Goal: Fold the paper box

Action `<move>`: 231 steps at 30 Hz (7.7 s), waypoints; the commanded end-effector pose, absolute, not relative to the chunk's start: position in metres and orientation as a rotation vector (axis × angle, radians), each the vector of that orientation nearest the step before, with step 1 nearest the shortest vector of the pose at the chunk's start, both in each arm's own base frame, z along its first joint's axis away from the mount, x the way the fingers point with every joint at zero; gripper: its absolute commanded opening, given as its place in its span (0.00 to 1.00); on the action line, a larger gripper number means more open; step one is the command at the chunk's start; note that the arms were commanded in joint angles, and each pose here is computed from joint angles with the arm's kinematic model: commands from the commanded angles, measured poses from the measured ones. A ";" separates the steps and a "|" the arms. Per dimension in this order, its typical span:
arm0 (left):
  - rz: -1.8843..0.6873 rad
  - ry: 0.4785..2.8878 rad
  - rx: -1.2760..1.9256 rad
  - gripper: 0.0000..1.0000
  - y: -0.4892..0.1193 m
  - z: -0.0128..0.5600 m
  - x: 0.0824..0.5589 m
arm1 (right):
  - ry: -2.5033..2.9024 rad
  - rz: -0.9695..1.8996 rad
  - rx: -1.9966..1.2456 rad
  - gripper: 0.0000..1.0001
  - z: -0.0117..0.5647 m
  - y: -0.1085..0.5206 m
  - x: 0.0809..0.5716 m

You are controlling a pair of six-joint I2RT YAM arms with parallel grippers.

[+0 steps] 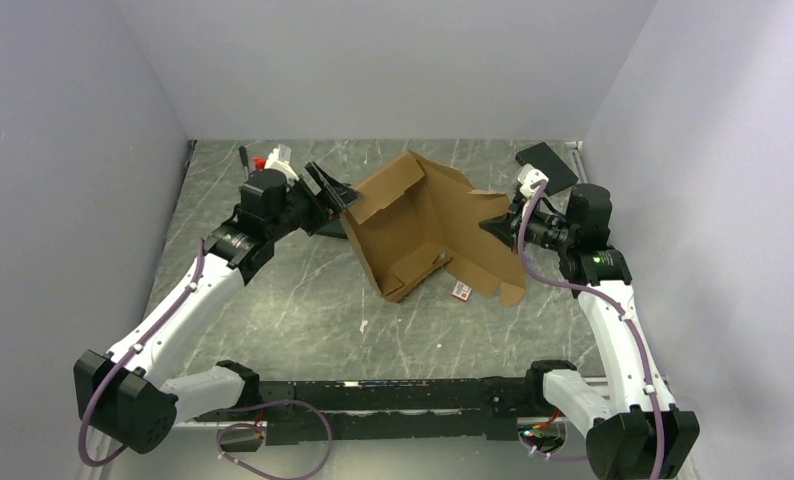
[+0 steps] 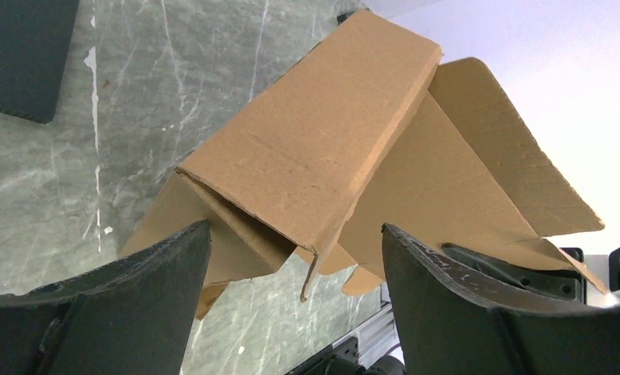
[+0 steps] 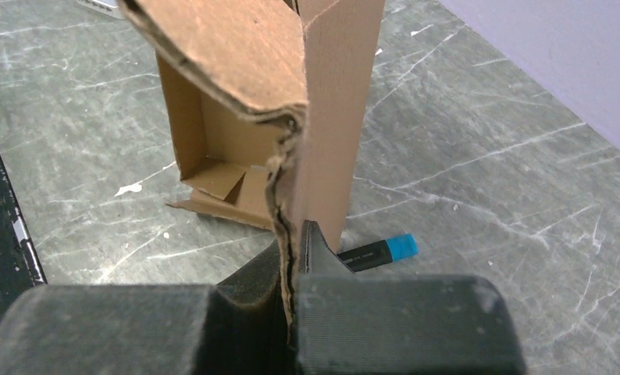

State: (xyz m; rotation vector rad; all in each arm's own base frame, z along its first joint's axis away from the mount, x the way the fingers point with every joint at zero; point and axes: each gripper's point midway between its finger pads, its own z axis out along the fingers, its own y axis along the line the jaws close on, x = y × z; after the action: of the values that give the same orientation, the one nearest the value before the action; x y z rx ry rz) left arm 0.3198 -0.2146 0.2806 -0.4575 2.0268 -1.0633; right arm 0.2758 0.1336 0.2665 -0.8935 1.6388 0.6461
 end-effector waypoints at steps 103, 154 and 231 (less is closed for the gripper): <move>-0.404 1.834 -0.017 0.27 -0.193 0.267 0.436 | 1.552 0.820 -0.981 0.00 0.265 0.167 0.257; -0.351 1.918 0.093 0.00 -0.223 0.265 0.417 | 1.414 0.285 -1.510 0.98 0.355 0.237 0.311; -0.786 2.296 -0.115 0.83 -0.203 0.162 0.250 | 2.123 0.301 -1.565 0.01 0.089 0.217 0.354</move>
State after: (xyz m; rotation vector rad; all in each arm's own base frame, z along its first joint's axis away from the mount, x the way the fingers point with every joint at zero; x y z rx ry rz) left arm 0.2369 -0.1864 0.1577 -0.1129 2.2924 -0.7288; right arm 0.3535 0.2159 0.0941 -1.6039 2.1067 0.2892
